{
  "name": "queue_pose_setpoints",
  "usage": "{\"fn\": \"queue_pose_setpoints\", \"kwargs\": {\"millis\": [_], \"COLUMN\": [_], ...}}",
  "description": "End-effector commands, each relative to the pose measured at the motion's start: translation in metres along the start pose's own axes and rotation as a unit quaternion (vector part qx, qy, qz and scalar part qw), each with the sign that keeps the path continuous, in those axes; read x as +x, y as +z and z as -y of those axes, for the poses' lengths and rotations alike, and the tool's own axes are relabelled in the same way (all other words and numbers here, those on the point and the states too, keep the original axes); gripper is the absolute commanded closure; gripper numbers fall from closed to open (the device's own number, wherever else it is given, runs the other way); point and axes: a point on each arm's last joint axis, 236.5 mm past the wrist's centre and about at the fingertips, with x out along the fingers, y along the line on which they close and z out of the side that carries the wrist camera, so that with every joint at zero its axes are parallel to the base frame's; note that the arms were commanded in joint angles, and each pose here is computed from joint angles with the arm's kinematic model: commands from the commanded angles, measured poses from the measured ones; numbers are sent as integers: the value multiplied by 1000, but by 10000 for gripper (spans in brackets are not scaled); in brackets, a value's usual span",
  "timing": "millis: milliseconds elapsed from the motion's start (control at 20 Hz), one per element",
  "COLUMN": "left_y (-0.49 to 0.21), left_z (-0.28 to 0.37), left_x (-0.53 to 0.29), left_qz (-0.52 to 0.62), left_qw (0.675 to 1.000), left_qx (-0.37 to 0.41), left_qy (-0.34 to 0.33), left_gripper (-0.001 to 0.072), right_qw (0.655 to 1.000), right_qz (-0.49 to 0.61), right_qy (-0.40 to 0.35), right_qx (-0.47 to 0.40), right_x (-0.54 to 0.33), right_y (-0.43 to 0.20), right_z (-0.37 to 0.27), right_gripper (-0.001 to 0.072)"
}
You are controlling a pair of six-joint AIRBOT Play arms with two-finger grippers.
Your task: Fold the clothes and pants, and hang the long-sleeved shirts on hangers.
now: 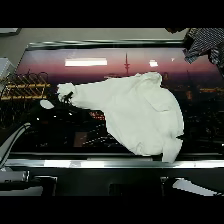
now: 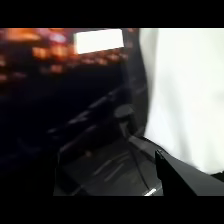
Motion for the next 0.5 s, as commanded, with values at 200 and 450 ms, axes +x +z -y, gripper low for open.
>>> {"fn": "queue_pose_setpoints", "kwargs": {"millis": [200, 450], "left_y": [-28, -33], "left_z": [37, 53], "left_x": [71, 94], "left_qz": [-27, -48], "left_qw": [999, 998], "left_qx": [-9, 13], "left_qy": [-41, -44], "left_gripper": [-13, -13], "right_qw": [1000, 1000], "right_qz": [0, 3], "right_qy": [13, 17], "right_qx": [1, -5], "right_x": [0, 0], "right_y": [0, 1], "right_z": [-6, -8], "right_gripper": [674, 674]}}
